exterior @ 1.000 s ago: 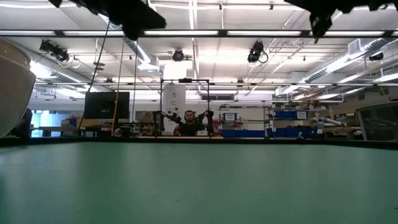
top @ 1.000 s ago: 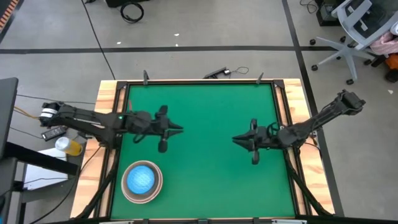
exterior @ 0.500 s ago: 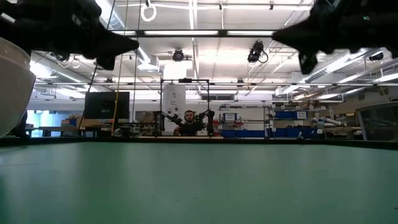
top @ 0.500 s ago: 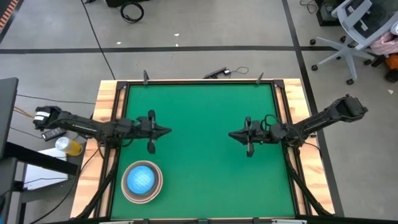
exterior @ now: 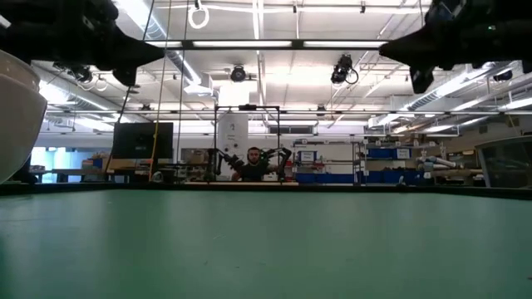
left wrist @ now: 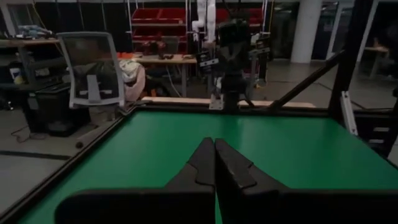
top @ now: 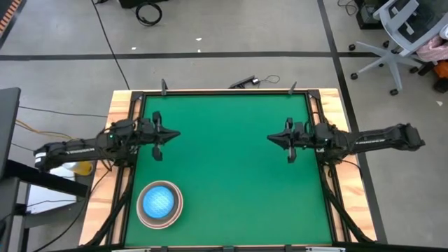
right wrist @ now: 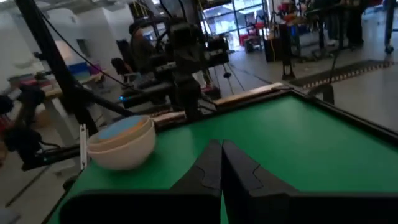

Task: Nest bowls inside each other
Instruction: Return to Home Position

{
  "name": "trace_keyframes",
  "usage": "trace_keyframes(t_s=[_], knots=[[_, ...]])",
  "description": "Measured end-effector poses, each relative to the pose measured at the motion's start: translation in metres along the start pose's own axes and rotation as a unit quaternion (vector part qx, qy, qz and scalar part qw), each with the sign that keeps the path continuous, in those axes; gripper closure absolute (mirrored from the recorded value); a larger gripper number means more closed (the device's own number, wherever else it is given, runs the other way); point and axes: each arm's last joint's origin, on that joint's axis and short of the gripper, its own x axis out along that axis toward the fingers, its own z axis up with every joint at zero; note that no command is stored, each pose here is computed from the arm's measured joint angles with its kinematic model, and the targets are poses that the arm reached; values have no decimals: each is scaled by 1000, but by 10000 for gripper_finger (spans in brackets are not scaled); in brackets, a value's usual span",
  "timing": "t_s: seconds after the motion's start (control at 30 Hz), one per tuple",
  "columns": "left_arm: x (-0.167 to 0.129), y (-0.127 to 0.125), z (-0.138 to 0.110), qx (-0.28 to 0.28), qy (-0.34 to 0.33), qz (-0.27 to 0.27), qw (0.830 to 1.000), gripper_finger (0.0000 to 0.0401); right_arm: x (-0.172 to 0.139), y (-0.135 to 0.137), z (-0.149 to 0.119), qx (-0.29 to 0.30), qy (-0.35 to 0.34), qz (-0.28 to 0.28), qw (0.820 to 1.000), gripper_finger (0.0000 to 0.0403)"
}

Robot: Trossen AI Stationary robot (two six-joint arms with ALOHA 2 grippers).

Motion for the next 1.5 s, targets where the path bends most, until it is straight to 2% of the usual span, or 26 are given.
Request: trace_keyframes(t_s=[0.17,0.37,0.57,0.8,0.93,1.1,1.23,1.5], knots=[[-10,-1,-8,-7,-19,2,1000,401,-15,6,-6,13,-22,27,999,397],[-12,0,-25,-26,-61,20,998,401,-23,7,-34,34,-30,-12,999,397],[-10,0,-42,-33,-25,33,999,401,-26,8,-53,-1,1,-18,1000,398],[-10,0,-32,-16,-29,35,999,401,-27,0,-42,-57,-39,-17,997,398],[-12,0,-29,-17,-17,34,999,401,-29,-8,-40,-41,-33,9,999,398],[-17,-2,-25,-22,-38,19,999,401,-34,-16,-45,-10,1,-4,1000,397],[-20,-2,-26,-23,-32,18,999,401,-37,-14,-44,0,-1,19,1000,396],[-21,-3,-36,-20,-28,20,999,401,-41,-13,-47,17,-5,16,1000,395]])
